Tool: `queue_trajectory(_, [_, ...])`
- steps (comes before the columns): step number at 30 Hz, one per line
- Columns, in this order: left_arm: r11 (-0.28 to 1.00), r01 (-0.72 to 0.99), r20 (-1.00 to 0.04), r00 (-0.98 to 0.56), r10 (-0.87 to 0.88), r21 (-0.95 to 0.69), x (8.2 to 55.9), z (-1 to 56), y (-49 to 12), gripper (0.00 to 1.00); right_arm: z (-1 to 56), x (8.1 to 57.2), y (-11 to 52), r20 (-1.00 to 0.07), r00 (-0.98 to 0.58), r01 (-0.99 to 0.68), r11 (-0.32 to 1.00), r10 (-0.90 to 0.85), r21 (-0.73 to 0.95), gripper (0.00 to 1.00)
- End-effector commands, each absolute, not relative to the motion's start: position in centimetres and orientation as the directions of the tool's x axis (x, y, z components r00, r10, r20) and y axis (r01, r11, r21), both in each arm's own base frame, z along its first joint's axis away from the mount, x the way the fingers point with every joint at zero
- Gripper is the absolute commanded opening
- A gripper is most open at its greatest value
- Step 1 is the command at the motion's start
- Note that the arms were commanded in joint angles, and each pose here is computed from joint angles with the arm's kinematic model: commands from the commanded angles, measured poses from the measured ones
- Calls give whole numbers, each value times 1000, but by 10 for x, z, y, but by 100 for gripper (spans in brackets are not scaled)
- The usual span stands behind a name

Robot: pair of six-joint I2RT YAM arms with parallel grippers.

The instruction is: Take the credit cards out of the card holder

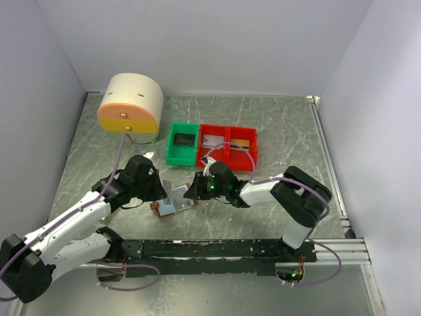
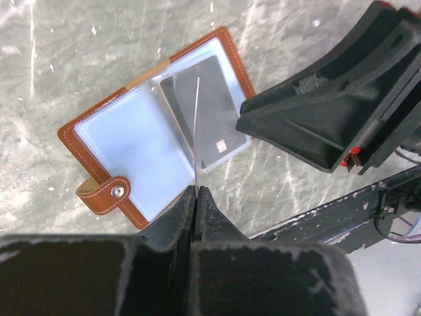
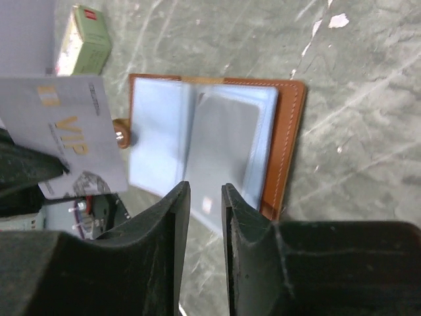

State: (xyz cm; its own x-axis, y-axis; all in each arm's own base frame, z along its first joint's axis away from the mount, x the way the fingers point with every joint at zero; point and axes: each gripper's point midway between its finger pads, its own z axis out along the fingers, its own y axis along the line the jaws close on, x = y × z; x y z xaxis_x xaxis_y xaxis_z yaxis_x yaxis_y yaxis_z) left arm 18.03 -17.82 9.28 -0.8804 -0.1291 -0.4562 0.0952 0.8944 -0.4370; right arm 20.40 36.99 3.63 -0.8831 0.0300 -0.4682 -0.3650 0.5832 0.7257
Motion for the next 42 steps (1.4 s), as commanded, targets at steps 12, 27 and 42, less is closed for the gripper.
queue_trajectory(12, [759, 483, -811, -576, -99, -436, 197, 228, -194, 7, 156, 221, 263, -747, -541, -468, 599, 388, 650, 64])
queue_trajectory(27, [310, 735, -789, -607, -95, -603, 153, 253, -261, 7, 234, 161, 288, -820, -506, -798, 216, 269, 563, 71])
queue_trajectory(42, [113, 749, -757, -650, -63, -652, 131, 259, -275, 7, 261, 142, 306, -721, -616, -773, -68, 318, 630, 41])
